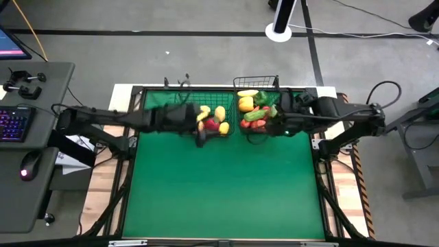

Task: Sort produce into baskets
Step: Return to Home Position

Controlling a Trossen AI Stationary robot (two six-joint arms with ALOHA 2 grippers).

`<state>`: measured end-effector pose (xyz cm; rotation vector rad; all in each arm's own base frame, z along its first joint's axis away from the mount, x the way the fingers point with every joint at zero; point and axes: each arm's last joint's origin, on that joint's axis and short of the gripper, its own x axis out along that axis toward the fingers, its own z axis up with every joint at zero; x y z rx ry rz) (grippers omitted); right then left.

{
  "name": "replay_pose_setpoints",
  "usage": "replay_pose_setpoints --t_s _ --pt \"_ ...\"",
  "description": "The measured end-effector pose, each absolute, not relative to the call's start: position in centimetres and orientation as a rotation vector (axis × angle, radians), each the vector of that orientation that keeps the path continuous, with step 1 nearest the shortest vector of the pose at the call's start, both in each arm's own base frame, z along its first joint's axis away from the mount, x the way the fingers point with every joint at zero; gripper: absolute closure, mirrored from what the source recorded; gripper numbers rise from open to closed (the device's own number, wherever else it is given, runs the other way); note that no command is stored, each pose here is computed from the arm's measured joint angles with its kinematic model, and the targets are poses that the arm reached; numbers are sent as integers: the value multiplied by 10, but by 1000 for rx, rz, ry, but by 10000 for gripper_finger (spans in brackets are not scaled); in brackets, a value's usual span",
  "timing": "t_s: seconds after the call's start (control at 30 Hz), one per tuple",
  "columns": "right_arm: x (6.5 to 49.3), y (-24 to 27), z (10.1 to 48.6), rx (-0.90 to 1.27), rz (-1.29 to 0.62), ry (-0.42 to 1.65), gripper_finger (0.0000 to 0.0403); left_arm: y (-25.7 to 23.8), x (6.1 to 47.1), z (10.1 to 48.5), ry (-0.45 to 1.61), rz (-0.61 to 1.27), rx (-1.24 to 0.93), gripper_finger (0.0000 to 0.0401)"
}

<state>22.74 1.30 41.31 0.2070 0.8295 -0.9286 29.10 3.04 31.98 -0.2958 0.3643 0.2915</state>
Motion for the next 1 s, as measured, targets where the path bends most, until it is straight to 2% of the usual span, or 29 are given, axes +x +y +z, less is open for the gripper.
replay_pose_setpoints --t_s 0.13,0.3,0.47,0.6,0.7,0.77,0.87,1.0 --pt "213 19 408 211 -907 827 6 -2 278 298 199 233 -373 7" --pt "179 22 363 375 -951 879 6 -20 236 264 -63 135 -529 7" --pt "168 32 329 580 -791 831 6 -16 190 246 -270 101 -588 7" --pt "166 34 328 666 -702 744 6 -12 161 229 -319 105 -588 7" --pt "158 33 330 612 -665 800 6 -10 145 218 -343 111 -601 7" --pt "153 33 330 661 -619 855 6 -8 136 209 -355 118 -597 7" --pt "152 35 332 753 -599 858 6 -6 126 195 -352 166 -614 7" --pt "156 37 338 740 -532 778 6 -5 120 196 -337 184 -612 7"
